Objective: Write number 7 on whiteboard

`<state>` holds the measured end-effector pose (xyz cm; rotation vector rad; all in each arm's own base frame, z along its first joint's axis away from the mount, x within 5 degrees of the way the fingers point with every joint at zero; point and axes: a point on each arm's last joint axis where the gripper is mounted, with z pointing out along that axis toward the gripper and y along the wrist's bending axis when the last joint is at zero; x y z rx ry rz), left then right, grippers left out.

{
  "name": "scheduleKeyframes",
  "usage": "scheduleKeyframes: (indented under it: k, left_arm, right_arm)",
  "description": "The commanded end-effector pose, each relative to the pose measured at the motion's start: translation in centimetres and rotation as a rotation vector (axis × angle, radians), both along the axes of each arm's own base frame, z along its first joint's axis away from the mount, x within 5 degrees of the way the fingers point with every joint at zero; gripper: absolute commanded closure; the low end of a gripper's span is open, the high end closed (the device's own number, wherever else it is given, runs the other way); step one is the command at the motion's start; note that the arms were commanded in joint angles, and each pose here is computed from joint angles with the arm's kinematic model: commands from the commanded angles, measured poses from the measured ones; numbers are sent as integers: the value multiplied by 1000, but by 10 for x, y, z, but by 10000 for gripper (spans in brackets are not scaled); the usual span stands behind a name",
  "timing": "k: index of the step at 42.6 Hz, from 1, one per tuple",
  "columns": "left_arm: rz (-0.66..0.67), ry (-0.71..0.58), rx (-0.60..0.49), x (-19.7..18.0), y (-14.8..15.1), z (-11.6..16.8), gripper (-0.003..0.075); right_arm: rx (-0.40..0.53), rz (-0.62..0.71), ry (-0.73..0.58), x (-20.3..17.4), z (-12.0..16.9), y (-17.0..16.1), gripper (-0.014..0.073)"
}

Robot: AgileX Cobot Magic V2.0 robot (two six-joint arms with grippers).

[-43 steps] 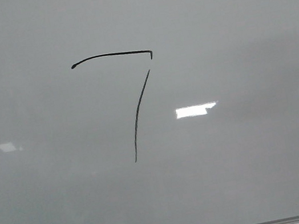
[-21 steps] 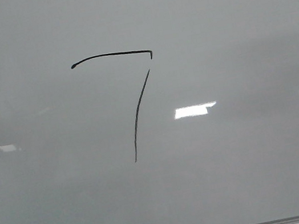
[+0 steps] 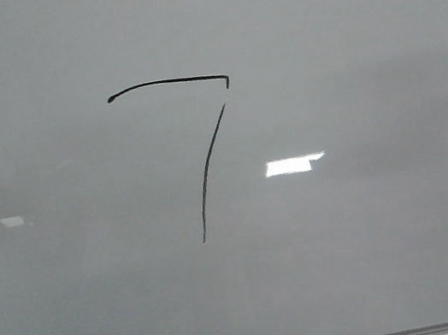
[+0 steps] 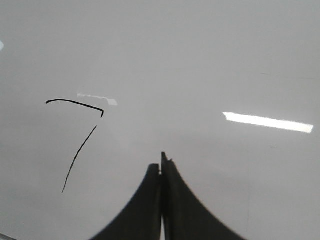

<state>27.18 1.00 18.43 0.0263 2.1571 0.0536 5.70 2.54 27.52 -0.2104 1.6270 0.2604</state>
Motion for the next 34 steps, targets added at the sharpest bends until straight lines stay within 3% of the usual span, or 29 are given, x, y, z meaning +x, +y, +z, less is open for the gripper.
scheduleKeyframes:
  k: [1,16,28,34]
  left_arm:
    - [15,-118,-13,5,1,22,728]
    - [15,-155,-12,2,1,33,407]
    - [15,-124,-13,0,1,31,297]
    - [15,-118,-13,0,1,31,289]
  right_arm:
    - [33,-43,-55,1,12,-3,663]
    - [33,-42,-54,1,12,-3,663]
    - [32,-38,-50,1,12,-3,663]
    - [32,-38,-50,1,12,-3,663]
